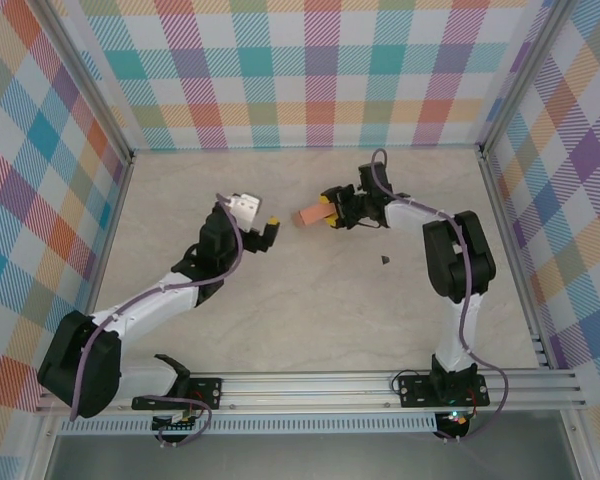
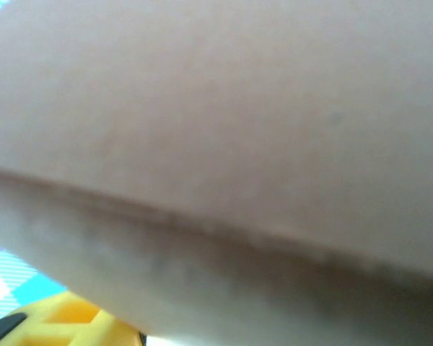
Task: Fold the paper box
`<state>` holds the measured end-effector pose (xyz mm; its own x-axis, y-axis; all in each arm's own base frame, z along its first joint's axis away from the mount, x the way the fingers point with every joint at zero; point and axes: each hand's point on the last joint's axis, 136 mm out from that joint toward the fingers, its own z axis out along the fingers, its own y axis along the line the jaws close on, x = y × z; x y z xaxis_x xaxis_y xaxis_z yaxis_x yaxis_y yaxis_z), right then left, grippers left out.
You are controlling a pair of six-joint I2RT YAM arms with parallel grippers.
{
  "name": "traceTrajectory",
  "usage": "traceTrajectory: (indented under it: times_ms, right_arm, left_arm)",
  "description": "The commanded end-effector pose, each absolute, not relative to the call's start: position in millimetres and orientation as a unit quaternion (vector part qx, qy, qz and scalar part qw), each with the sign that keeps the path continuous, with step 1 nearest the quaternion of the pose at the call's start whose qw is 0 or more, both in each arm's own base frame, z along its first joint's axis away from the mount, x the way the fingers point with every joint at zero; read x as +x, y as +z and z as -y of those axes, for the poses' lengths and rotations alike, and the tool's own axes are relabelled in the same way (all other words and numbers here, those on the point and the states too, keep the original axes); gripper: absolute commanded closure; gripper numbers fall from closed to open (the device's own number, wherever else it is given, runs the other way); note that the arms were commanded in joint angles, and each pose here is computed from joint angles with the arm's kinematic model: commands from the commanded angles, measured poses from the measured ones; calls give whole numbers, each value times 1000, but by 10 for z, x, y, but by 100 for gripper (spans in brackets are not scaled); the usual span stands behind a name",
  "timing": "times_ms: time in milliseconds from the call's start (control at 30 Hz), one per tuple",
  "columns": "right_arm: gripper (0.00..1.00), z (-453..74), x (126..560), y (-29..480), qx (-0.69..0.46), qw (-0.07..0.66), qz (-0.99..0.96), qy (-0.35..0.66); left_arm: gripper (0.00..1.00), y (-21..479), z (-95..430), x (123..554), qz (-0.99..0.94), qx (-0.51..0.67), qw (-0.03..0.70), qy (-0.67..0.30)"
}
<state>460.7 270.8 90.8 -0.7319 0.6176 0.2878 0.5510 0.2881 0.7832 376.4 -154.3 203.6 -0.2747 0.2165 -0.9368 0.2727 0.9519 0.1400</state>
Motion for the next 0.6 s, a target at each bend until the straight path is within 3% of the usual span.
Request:
traceTrajectory:
  times_ms: [0,167,400,567]
  right_arm:
    - [43,-2747,4591,659,368,45,-786,494]
    - [27,-2593,4300,569,375,41,-798,470]
    - [19,-2259,3792,843,345,46,-836,424]
    - [14,-1757,3699,1516,263,196,-878,349]
  left_arm:
    - [0,1917,1126,3724,-825,64,561,-2]
    - [0,1895,897,3694,-830,45,556,16]
    - [0,1981,725,3680,-830,37,555,41]
    - [0,1979,663,3702,-831,41,553,48]
